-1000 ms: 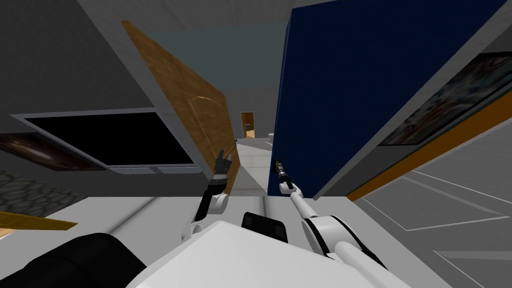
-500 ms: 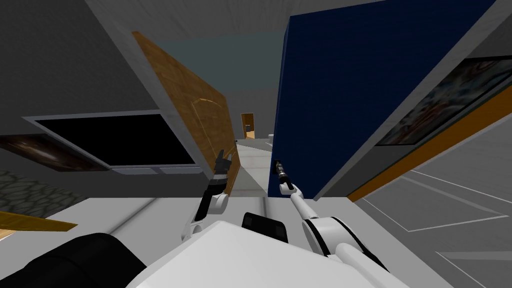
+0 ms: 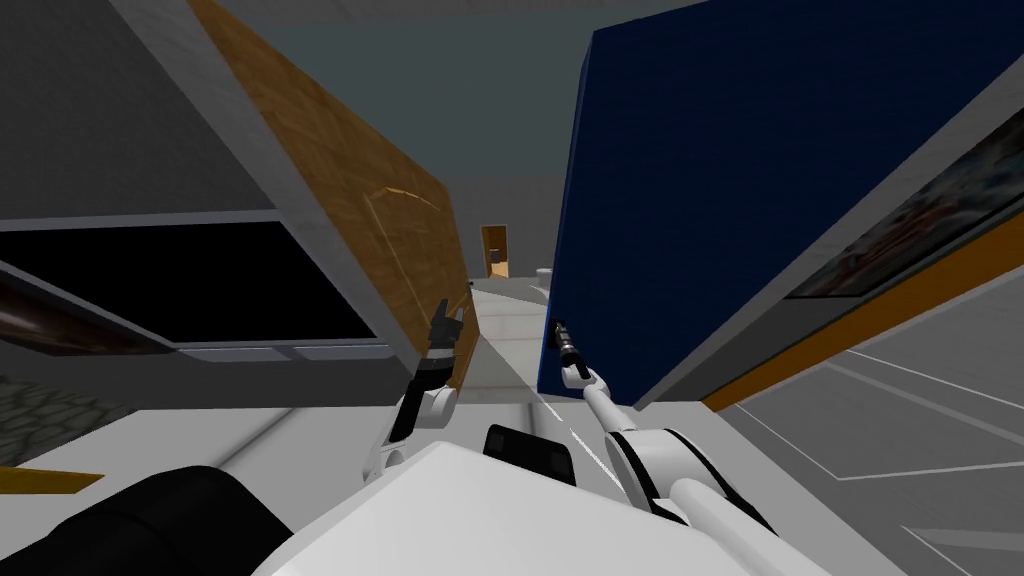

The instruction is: Push the door open

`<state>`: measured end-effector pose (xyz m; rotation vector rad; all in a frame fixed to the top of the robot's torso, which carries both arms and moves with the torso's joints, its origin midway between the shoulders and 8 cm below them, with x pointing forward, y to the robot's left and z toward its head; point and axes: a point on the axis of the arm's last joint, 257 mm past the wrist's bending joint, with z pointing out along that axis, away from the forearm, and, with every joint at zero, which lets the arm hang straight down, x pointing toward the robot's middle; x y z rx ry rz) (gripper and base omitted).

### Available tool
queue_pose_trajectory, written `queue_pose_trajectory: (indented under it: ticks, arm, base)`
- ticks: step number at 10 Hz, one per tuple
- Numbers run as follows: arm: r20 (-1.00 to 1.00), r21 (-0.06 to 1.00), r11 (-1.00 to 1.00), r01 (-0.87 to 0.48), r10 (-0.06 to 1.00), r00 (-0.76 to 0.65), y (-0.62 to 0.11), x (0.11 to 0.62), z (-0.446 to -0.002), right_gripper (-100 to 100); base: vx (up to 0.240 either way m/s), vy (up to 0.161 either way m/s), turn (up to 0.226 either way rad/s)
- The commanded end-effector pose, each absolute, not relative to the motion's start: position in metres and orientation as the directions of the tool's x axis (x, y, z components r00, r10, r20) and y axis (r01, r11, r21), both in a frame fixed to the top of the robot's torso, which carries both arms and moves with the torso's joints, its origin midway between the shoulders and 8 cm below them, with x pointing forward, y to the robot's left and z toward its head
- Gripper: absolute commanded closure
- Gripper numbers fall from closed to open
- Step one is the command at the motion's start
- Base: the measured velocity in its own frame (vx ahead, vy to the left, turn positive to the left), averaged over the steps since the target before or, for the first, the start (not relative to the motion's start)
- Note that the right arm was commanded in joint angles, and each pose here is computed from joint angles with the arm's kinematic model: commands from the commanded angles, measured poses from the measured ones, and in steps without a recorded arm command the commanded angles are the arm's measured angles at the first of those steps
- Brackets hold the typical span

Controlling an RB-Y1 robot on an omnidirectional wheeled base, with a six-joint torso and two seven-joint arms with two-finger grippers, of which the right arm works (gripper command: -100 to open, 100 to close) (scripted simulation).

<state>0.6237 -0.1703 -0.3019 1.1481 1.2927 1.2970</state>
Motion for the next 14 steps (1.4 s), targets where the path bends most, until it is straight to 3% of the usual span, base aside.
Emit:
queue_pose_trajectory:
  ticks: [1,13,14]
  arm:
    - [-0.005,1.000,0.004,-0.010,0.994,-0.107,-0.178,0.624,-0.298,100]
    - [-0.009,1.000,0.009,-0.002,1.000,0.026,-0.253,0.626,-0.299,100]
    - [-0.013,0.999,0.012,0.043,0.999,0.031,-0.256,0.619,-0.320,100]
  base:
    - [0.054,0.020,0.005]
    - [0.139,0.091,-0.052]
    - [0.051,0.026,0.006]
